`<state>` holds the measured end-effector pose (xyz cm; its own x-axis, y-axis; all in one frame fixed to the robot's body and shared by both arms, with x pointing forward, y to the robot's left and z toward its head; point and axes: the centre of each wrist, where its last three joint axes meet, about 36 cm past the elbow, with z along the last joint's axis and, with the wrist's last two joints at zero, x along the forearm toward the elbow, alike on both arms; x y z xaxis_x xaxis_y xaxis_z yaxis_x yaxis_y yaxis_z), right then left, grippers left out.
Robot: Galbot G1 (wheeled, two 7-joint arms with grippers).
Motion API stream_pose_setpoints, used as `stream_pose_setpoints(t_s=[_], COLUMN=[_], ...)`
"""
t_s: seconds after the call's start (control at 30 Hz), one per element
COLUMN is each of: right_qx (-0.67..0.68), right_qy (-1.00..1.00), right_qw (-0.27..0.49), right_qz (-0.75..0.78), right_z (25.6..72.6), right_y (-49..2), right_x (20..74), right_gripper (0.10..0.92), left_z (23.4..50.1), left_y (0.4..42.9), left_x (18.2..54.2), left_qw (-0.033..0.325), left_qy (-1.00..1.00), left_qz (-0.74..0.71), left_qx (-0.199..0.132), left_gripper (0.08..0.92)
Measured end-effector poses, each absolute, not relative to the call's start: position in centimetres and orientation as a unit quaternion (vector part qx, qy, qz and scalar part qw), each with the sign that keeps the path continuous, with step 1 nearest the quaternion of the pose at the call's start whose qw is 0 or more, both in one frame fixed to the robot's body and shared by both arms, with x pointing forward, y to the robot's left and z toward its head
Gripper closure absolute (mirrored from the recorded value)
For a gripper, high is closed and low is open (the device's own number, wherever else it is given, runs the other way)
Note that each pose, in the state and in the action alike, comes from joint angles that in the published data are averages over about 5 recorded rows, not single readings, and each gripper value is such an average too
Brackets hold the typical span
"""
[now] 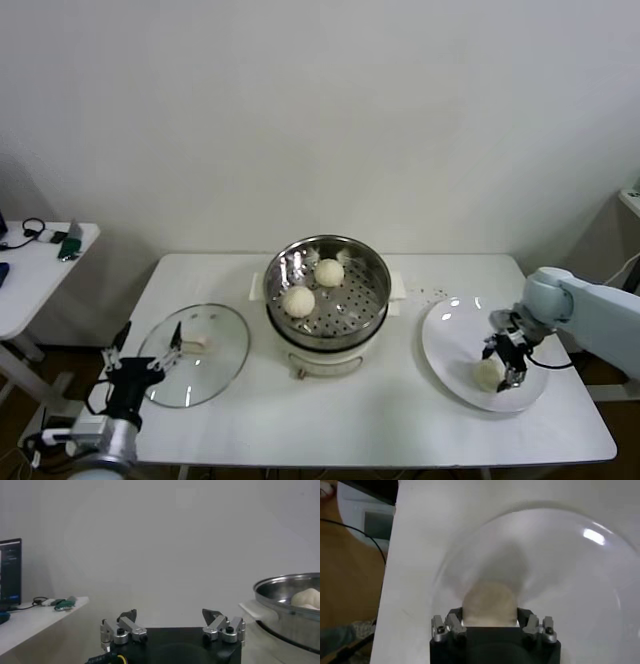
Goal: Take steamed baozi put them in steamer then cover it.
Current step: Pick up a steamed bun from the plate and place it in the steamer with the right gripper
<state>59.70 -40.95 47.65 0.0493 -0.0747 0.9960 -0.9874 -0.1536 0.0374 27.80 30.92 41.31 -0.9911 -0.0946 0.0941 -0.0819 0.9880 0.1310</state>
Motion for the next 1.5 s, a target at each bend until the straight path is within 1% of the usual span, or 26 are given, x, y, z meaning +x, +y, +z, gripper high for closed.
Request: stream_pose_setpoints(t_s=[0.13,0.37,0.6,0.7,0.8,0.93,1.03,1.27,1.5], right_qx=[0.576,0.594,0.608,0.613,0.618,0.626,0.635,0.660,0.682], right_qy=[-0.457,-0.412,-0.340,-0.307,-0.275,-0.235,-0.206,-0.143,-0.093], right_qw=[0.424,0.352,0.268,0.236,0.207,0.173,0.151,0.119,0.098], right_qz=[0.529,0.594,0.665,0.689,0.707,0.724,0.729,0.728,0.719], right_z=[51.0,59.1,67.4,69.7,71.1,71.6,71.1,67.6,63.6], right_y=[-39.6,-35.4,-29.0,-25.8,-22.3,-17.5,-13.9,-7.2,-3.0], right_x=[61.3,64.1,65.8,66.1,66.3,66.5,66.6,66.6,66.1], right_gripper=[0.327,0.327,0.327,0.327,0.327,0.327,0.327,0.327,0.327], left_z=[41.4,41.5,41.3,41.3,41.2,41.0,41.0,41.3,41.5], left_y=[30.8,30.7,30.6,30.6,30.5,30.4,30.3,30.4,30.2], left_x=[27.8,27.7,27.4,27.3,27.1,27.2,27.2,27.3,27.4], left_qw=[0.048,0.047,0.050,0.051,0.051,0.052,0.053,0.052,0.052], left_qy=[-0.996,-0.996,-0.996,-0.996,-0.996,-0.996,-0.996,-0.996,-0.997], left_qz=[-0.063,-0.063,-0.063,-0.063,-0.061,-0.059,-0.058,-0.058,-0.056], left_qx=[0.042,0.038,0.034,0.033,0.033,0.032,0.031,0.033,0.032], left_gripper=[0.177,0.177,0.177,0.177,0.177,0.177,0.177,0.177,0.177])
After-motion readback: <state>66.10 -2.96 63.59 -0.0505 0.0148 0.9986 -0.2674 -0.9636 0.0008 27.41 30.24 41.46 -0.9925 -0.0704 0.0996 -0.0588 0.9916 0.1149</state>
